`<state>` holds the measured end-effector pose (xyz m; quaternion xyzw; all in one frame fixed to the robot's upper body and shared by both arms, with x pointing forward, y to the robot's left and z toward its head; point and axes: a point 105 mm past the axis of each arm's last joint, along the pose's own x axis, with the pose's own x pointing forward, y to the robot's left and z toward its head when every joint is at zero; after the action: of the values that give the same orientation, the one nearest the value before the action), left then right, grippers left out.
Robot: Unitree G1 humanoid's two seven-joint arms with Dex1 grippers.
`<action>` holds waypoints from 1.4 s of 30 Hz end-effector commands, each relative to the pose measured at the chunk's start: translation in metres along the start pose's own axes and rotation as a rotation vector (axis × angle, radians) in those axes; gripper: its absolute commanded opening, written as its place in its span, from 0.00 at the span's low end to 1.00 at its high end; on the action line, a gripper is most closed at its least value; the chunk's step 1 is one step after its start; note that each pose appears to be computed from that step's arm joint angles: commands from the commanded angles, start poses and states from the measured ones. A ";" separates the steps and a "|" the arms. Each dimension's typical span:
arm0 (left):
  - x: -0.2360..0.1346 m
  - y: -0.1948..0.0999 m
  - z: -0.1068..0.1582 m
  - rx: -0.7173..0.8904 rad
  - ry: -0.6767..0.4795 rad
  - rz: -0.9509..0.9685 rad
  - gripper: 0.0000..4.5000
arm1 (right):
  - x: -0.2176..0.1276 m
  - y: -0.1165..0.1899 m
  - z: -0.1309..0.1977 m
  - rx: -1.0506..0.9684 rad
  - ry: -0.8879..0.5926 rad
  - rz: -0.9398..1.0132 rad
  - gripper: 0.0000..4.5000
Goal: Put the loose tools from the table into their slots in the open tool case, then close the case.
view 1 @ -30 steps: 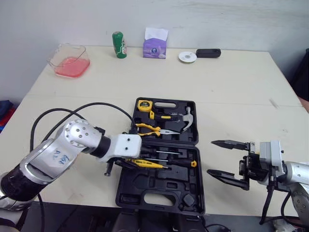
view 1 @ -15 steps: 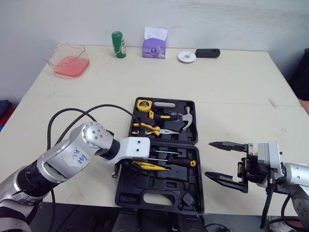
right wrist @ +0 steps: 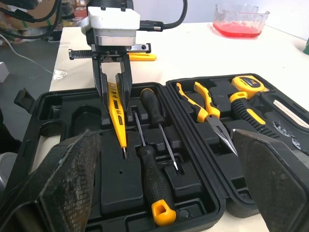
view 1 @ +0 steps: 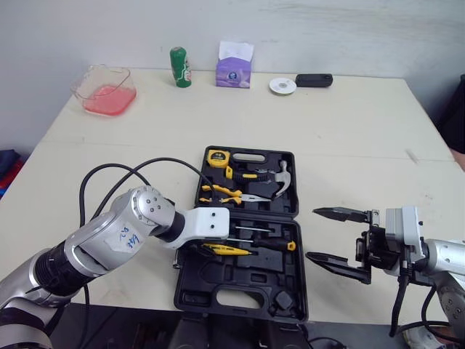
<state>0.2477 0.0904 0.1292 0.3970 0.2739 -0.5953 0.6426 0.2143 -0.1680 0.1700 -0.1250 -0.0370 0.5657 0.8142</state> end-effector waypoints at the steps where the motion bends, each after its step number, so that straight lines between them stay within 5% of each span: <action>1: 0.013 -0.005 -0.009 0.002 0.017 -0.014 0.12 | 0.003 0.005 0.010 -0.033 -0.027 0.022 1.00; 13: 0.014 -0.010 -0.016 0.037 0.025 0.005 0.12 | 0.004 0.007 0.008 -0.033 -0.034 0.021 1.00; 17: 0.007 -0.008 0.007 0.103 -0.079 0.034 0.51 | 0.003 0.004 0.007 -0.035 -0.035 0.028 1.00; 25: -0.012 -0.009 0.014 0.104 -0.122 0.018 0.51 | 0.004 0.001 0.005 -0.035 -0.036 0.049 1.00; 33: -0.045 -0.006 0.040 0.085 -0.412 -0.002 0.51 | 0.005 -0.001 0.002 -0.034 -0.036 0.056 1.00; 37: -0.065 0.002 0.036 0.041 -0.651 0.059 0.51 | -0.001 -0.006 0.002 -0.018 -0.045 0.018 1.00; 42: -0.065 0.000 0.022 -0.019 -0.750 0.070 0.12 | -0.006 -0.009 0.001 -0.036 -0.029 0.005 1.00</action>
<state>0.2387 0.1070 0.1871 0.1470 0.0370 -0.6702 0.7265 0.2209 -0.1722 0.1639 -0.1142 -0.0404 0.5743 0.8097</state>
